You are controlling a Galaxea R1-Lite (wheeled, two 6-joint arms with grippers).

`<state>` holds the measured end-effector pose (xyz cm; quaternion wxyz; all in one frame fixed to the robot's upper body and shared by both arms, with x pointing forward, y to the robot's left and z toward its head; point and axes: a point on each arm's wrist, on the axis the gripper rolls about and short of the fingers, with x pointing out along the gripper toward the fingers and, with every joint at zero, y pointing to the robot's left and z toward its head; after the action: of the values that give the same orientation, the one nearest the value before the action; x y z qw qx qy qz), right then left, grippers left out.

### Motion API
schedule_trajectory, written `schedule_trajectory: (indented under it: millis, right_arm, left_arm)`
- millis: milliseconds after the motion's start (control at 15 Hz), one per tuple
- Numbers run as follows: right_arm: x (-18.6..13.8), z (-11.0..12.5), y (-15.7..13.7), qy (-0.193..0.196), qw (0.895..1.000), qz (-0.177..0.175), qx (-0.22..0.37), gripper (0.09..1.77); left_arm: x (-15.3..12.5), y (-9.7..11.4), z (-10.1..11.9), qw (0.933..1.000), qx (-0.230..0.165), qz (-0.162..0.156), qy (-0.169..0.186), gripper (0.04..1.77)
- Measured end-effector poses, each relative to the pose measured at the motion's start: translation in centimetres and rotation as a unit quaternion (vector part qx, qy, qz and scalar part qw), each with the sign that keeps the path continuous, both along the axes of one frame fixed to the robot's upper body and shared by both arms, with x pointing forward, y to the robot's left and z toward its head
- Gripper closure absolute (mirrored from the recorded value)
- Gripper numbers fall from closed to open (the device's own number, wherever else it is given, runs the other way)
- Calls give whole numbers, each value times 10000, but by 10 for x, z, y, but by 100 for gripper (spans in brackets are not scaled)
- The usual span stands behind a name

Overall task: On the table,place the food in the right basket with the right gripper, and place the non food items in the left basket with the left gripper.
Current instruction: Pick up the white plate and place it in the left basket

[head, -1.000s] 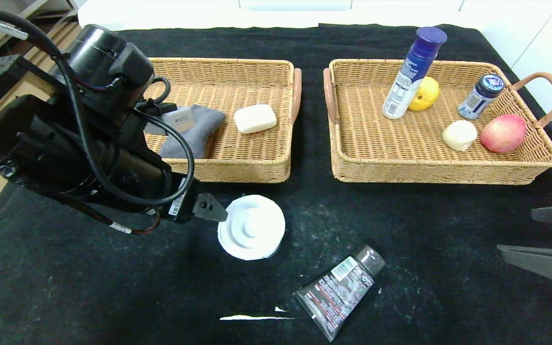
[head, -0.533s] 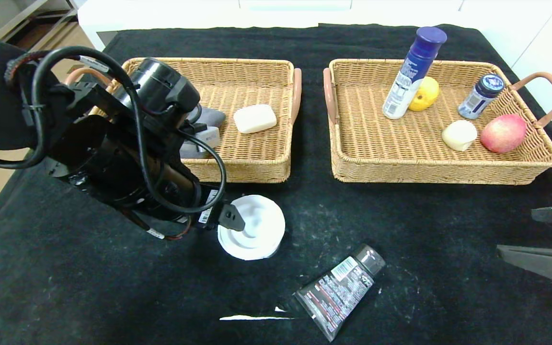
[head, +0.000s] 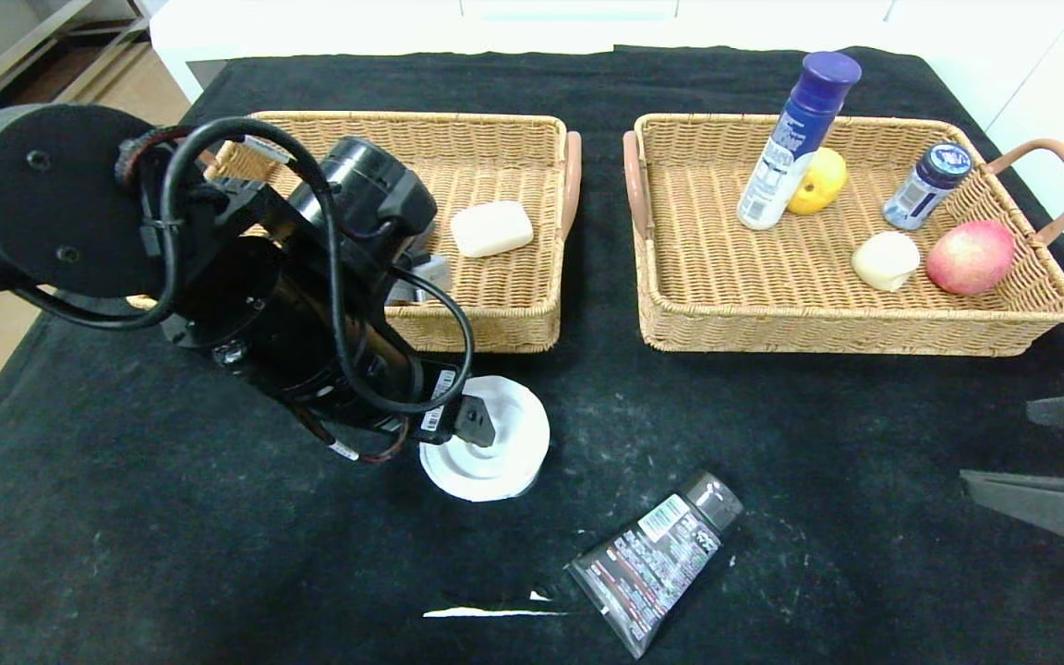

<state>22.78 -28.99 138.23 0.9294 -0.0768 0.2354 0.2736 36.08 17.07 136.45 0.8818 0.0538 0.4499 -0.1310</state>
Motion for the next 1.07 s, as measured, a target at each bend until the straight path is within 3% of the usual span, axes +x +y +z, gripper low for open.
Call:
schedule_trajectory:
  millis: [200,733,1067]
  right_arm:
    - [0,0,0,-11,10000,-3,4,15]
    - [-1,1,0,-17,10000,5,8,15]
    - [-1,1,0,-17,10000,3,7,15]
  left_arm:
    - [4,-6,-3,9997,124,204,-65,9]
    - [6,-13,-9,9995,203,253,-30,9]
    - [6,-13,-11,9994,229,248,10,84]
